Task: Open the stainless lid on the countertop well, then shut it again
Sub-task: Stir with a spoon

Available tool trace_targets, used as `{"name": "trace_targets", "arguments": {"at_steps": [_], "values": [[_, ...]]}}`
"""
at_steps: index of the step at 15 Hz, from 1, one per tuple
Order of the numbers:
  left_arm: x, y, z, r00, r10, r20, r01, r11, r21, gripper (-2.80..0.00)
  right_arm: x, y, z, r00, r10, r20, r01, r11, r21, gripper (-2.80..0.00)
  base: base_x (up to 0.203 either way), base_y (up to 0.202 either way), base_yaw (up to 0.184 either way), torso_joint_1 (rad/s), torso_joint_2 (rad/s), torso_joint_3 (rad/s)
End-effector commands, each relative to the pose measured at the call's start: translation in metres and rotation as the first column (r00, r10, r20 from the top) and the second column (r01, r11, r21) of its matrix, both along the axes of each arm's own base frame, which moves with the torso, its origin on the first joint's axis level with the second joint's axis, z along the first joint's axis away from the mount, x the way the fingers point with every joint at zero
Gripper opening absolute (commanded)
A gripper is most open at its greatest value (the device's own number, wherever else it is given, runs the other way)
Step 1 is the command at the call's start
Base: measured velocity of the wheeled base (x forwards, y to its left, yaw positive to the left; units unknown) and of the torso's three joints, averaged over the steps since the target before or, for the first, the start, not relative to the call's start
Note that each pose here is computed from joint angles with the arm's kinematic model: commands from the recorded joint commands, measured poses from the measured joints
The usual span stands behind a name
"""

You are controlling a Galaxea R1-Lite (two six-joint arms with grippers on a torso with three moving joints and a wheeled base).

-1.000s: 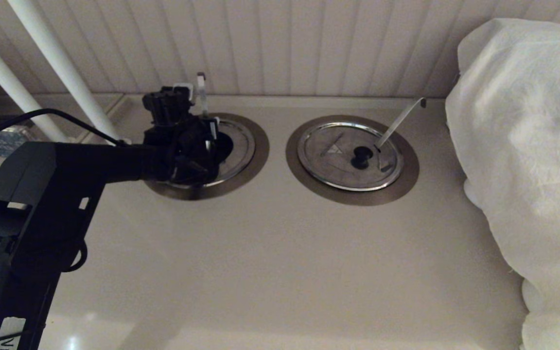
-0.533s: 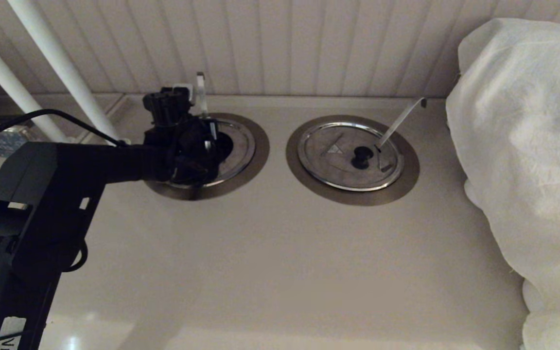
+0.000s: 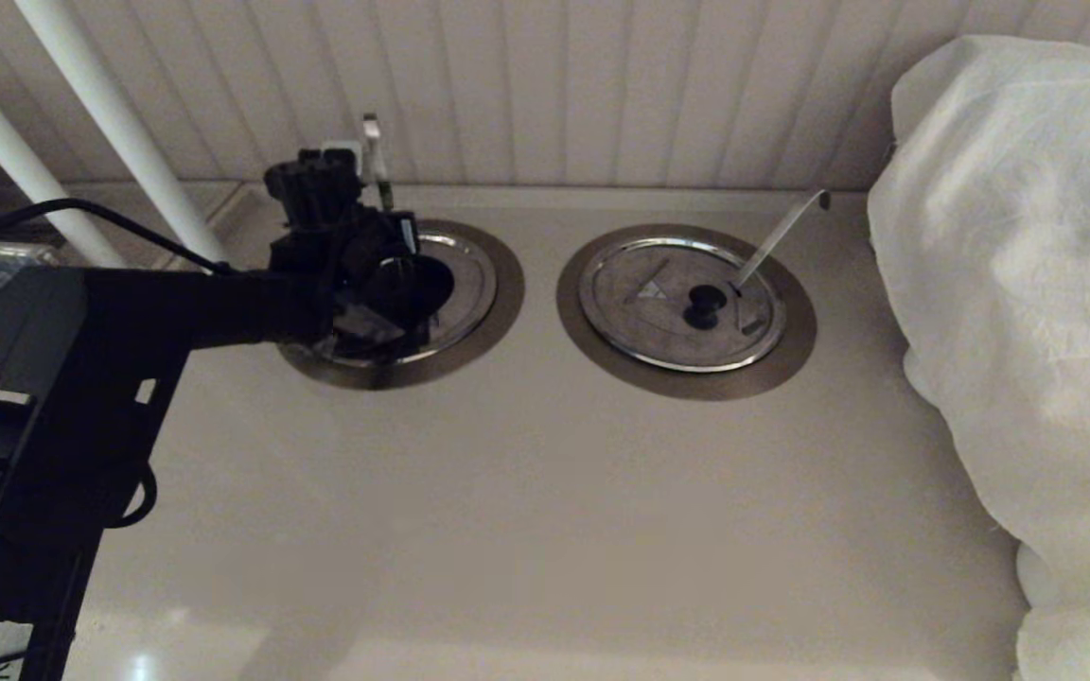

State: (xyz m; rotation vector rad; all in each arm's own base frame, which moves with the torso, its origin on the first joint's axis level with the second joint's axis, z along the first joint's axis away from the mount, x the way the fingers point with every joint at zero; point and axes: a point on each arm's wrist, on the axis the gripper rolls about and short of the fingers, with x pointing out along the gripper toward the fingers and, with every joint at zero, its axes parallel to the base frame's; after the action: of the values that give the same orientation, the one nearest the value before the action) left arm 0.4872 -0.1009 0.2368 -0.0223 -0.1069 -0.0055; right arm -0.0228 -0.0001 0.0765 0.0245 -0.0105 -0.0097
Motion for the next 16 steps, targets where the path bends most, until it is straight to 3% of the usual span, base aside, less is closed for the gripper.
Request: {"name": "trace_targets", "arguments": {"at_steps": [1,8,11,16], "values": [[-0.018,0.003,0.027,0.999,0.021,0.043,-0.019,0.999,-0.045,-2.8,0.0,0.0,0.0,1.0,0.001,0.0,-0.001,1.0,0.0,0.0,0.0,0.0,0.0,0.0,0.0,0.0],[-0.068,-0.003,0.043,1.0,-0.02,-0.011,0.019,0.997,-0.081,-2.8,0.0,0.0,0.0,1.0,-0.001,0.0,0.001,1.0,0.0,0.0,0.0,0.0,0.0,0.0,0.0,0.0],[-0.075,-0.02,0.046,0.998,-0.069,-0.008,0.067,0.985,-0.159,-2.8,0.0,0.0,0.0,1.0,0.001,0.0,-0.001,1.0,0.0,0.0,0.0,0.0,0.0,0.0,0.0,0.0],[-0.085,-0.023,0.048,0.996,-0.082,-0.017,0.078,0.984,-0.161,-2.8,0.0,0.0,0.0,1.0,0.001,0.0,-0.001,1.0,0.0,0.0,0.0,0.0,0.0,0.0,0.0,0.0]]}}
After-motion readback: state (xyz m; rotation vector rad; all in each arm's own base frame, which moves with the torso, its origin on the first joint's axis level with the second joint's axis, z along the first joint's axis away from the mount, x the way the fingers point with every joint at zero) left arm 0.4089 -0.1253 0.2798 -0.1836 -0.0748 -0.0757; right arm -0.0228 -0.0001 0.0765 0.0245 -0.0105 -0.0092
